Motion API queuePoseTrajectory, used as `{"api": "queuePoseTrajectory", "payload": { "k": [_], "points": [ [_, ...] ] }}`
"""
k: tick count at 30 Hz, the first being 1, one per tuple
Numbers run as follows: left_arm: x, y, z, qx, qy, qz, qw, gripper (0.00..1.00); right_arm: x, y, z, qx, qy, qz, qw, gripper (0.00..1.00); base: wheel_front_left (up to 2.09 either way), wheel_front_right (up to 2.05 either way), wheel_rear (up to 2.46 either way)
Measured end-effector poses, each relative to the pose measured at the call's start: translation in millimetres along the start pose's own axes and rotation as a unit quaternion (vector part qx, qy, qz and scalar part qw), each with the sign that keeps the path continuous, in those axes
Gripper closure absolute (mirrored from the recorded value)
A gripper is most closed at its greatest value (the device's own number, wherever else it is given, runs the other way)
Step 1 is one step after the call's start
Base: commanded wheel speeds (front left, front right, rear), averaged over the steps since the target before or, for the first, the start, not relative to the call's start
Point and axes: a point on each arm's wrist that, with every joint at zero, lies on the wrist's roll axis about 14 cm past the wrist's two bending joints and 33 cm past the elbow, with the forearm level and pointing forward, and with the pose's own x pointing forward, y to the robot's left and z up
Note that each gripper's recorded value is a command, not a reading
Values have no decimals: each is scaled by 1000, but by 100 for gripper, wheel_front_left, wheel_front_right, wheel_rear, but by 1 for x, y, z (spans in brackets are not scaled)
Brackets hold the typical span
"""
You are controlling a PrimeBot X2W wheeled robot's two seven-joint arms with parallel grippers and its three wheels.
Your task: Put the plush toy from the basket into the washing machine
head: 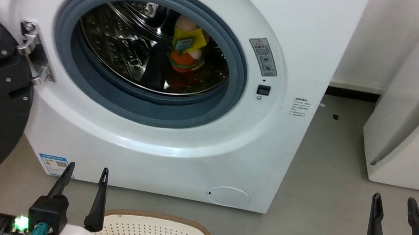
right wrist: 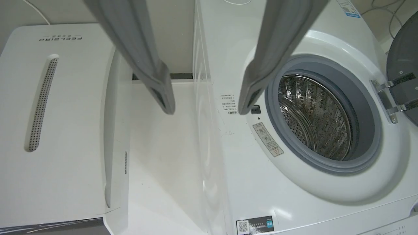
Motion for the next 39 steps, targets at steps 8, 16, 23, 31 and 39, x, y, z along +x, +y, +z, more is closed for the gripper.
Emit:
{"api": "queuePoseTrajectory", "payload": {
  "k": [8, 16, 23, 31, 39],
  "points": [
    [-12, 7, 3, 4, -4, 11, 1000, 0, -2, 6, -2, 3, 4, 9, 1000, 0, 0, 0, 0],
    [-12, 6, 2, 3, -2, 10, 1000, 100, -2, 6, -3, 3, 6, 9, 1000, 100, 0, 0, 0],
    [-11, 5, 3, 2, 2, 8, 1000, 100, -2, 6, -7, -1, 18, 10, 1000, 100, 0, 0, 0],
    [-9, 5, 3, 2, 6, 7, 1000, 100, -3, 8, -11, -7, 29, 13, 999, 100, 0, 0, 0],
    [-8, 3, 4, 1, 9, 6, 1000, 100, -3, 9, -15, -11, 40, 15, 999, 100, 0, 0, 0]
  ]
}}
